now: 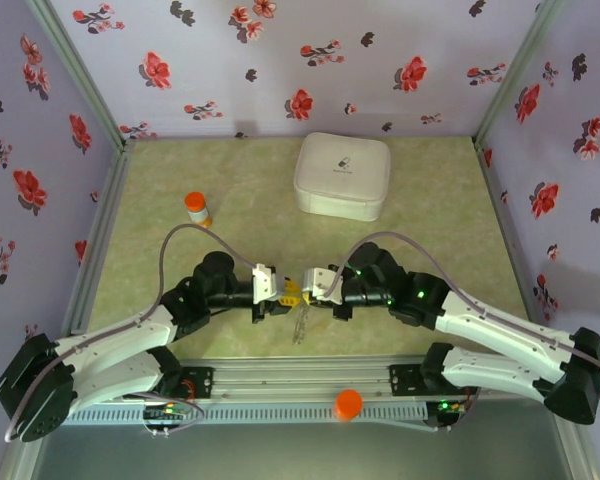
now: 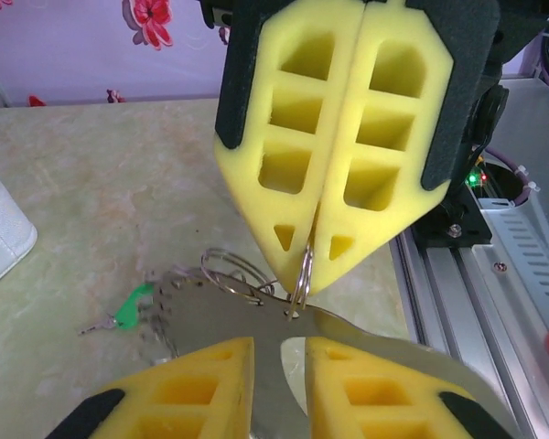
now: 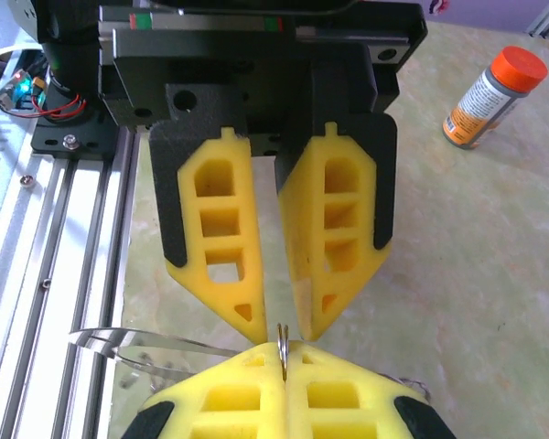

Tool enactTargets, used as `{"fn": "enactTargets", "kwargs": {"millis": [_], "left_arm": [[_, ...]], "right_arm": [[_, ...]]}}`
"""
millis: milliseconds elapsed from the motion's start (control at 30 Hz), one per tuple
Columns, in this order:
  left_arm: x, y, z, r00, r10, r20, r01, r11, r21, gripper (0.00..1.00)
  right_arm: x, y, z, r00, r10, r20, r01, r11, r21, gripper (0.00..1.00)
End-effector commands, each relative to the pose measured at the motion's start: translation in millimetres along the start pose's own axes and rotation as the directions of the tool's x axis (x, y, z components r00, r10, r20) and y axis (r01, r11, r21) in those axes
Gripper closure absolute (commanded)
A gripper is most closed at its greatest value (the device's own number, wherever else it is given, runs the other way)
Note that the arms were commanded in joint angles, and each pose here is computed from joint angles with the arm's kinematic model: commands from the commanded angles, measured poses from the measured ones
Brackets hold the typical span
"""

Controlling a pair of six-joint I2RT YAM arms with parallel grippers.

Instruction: Put the keys on the keyring

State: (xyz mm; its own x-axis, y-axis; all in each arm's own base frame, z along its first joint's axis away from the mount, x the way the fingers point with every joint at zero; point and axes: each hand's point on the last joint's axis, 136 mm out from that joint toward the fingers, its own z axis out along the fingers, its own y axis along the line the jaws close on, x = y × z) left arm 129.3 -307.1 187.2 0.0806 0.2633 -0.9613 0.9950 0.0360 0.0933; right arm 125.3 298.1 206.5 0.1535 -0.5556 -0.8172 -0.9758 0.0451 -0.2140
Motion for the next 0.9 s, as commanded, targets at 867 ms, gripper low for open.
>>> {"fn": "enactTargets", "kwargs": {"millis": [867], "left_arm": [[-21.9, -1.1, 2.1, 0.995, 0.079, 0.065, -0.080, 0.997, 0.012, 1.00]], "right_arm": [[-14.9, -9.7, 1.3, 0.999, 0.011, 0.046, -0.012, 1.000, 0.025, 0.78]]}}
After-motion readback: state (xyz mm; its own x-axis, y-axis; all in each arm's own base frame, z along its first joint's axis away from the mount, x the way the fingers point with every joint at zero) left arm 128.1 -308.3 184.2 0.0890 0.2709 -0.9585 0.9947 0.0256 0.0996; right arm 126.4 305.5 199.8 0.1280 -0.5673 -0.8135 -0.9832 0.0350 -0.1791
